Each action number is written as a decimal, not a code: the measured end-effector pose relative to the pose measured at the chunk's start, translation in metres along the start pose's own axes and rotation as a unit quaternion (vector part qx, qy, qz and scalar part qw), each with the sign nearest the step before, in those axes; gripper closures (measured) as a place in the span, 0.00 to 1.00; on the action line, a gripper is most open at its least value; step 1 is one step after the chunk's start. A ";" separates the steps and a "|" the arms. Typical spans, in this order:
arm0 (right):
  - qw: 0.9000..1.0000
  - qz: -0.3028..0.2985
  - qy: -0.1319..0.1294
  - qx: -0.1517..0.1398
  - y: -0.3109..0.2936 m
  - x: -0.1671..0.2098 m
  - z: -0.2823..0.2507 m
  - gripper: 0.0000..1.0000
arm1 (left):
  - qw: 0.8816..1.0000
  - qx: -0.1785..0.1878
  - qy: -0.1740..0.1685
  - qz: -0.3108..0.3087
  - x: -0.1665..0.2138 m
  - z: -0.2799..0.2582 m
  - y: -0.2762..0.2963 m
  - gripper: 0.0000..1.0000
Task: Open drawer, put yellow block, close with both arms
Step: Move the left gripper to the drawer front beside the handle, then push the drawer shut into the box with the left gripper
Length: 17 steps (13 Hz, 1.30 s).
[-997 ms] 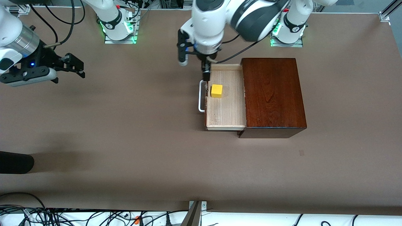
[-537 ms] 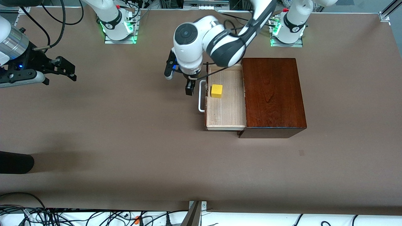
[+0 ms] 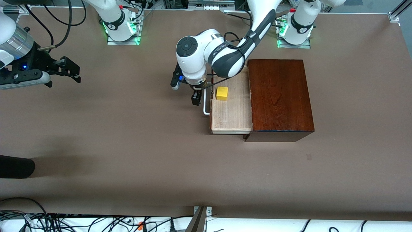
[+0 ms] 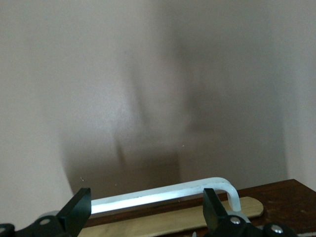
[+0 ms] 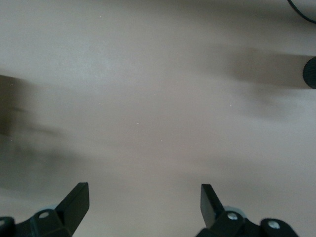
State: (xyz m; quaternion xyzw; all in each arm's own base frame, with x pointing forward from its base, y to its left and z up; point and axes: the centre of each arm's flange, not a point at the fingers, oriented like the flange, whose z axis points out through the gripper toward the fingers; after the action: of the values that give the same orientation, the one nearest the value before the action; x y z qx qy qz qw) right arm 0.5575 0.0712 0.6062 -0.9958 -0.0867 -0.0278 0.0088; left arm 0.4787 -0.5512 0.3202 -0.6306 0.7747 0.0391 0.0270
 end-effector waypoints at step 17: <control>1.000 0.001 0.003 0.000 0.000 0.001 -0.001 0.00 | 0.995 -0.036 -0.072 -0.051 -0.075 0.008 0.004 0.00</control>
State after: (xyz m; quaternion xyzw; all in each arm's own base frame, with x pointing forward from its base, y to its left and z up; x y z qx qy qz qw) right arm 0.5581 0.0712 0.6069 -0.9958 -0.0853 -0.0306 0.0089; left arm 0.4903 -0.4764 0.3190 -0.6652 0.7357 0.1109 0.0623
